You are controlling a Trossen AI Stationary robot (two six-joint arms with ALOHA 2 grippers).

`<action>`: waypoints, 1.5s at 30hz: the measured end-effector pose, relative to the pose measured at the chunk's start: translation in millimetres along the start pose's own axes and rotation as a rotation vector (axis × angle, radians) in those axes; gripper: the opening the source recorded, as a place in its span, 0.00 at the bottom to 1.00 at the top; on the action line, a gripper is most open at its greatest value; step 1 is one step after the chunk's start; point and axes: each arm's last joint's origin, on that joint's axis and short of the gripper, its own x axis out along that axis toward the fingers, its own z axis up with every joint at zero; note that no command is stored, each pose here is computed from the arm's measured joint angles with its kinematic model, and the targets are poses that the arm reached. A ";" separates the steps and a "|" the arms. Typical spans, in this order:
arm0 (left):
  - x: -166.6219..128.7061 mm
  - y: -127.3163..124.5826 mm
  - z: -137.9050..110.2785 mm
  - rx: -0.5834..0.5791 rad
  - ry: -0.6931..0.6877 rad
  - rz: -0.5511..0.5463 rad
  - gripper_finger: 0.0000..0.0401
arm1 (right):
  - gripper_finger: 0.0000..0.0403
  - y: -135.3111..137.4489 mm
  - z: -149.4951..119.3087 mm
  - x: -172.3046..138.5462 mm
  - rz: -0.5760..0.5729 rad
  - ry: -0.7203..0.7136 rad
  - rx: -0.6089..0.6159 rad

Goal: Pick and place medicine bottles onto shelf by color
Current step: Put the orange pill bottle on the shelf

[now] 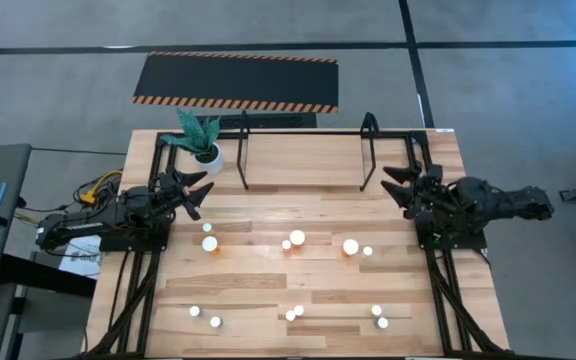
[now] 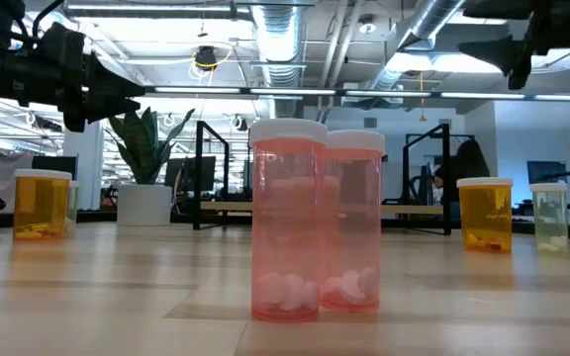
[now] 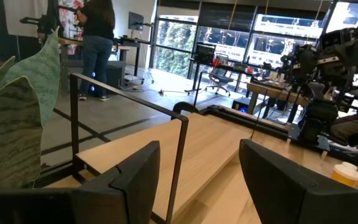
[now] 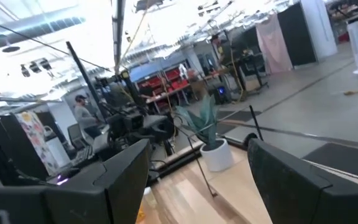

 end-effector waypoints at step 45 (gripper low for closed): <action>0.0 0.0 0.1 0.000 0.000 -0.001 0.52 | 0.73 52.7 -49.3 102.3 -0.491 0.980 0.218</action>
